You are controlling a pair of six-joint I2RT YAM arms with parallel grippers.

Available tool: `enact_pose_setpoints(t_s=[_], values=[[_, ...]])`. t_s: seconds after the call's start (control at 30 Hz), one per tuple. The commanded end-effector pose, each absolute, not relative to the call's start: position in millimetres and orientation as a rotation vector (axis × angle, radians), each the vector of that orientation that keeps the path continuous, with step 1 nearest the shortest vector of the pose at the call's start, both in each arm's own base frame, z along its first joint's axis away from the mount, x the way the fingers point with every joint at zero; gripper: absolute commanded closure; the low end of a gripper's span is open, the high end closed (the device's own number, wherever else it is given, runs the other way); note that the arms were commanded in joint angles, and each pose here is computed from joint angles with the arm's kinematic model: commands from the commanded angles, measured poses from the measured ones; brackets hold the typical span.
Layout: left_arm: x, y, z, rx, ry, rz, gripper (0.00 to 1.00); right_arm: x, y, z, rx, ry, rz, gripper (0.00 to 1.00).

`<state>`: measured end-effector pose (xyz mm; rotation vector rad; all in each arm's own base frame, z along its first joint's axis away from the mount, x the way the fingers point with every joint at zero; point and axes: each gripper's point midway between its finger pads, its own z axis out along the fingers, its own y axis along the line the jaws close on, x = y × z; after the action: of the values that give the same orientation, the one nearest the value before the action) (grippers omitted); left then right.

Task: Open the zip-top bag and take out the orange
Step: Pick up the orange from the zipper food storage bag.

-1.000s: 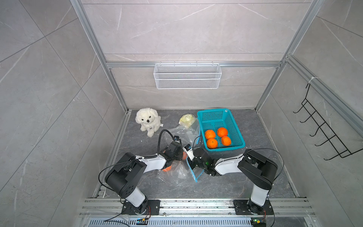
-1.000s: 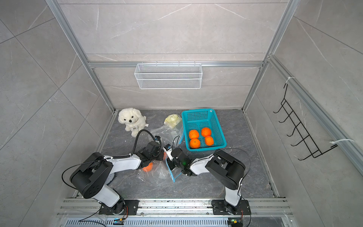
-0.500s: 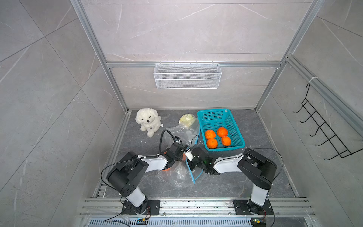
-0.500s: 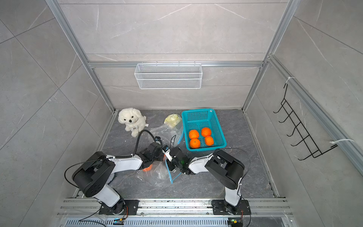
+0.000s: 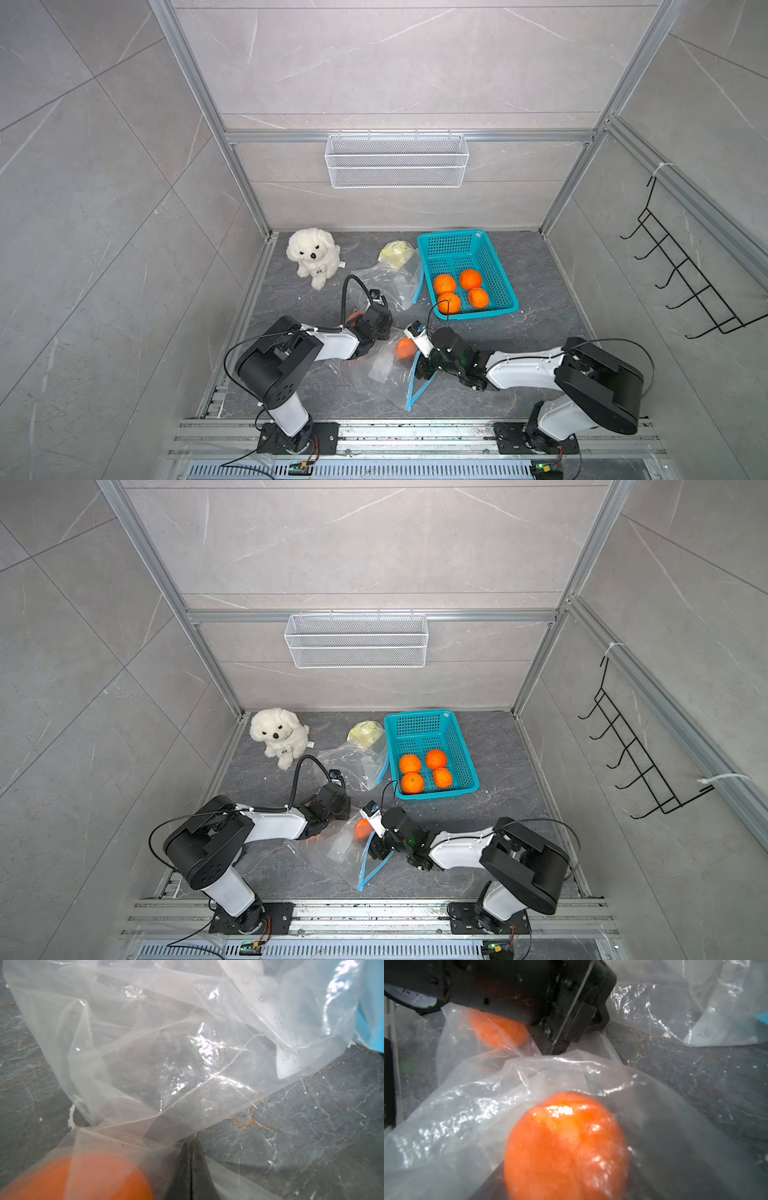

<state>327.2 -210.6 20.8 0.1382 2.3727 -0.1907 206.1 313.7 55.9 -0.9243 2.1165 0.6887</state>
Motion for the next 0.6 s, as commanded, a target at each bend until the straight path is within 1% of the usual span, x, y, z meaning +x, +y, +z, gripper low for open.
enact_pose_setpoints(t_s=[0.0, 0.1, 0.2, 0.33, 0.5, 0.57], values=[[310.2, -183.1, -10.1, 0.095, 2.501, -0.073, 1.00, 193.5, 295.5, 47.1, -0.906, 2.190, 0.666, 0.42], [311.2, -176.3, -7.5, 0.041, 2.510, -0.071, 1.00, 187.1, 286.4, 42.6, -0.899, 2.209, 0.660, 0.43], [314.3, -173.5, -5.3, 0.001, 2.517, -0.132, 1.00, 181.4, 282.0, 36.5, -0.910, 2.248, 0.655, 0.43], [316.9, -172.1, 3.9, -0.016, 2.507, -0.141, 1.00, 181.4, 272.5, 26.0, -0.869, 2.310, 0.606, 0.46], [319.4, -178.9, 19.6, -0.007, 2.480, -0.201, 1.00, 184.6, 267.1, 46.0, -0.783, 2.278, 0.624, 0.50], [322.7, -178.5, 25.7, -0.022, 2.475, -0.215, 1.00, 189.7, 256.4, 57.5, -0.702, 2.279, 0.585, 0.52]])
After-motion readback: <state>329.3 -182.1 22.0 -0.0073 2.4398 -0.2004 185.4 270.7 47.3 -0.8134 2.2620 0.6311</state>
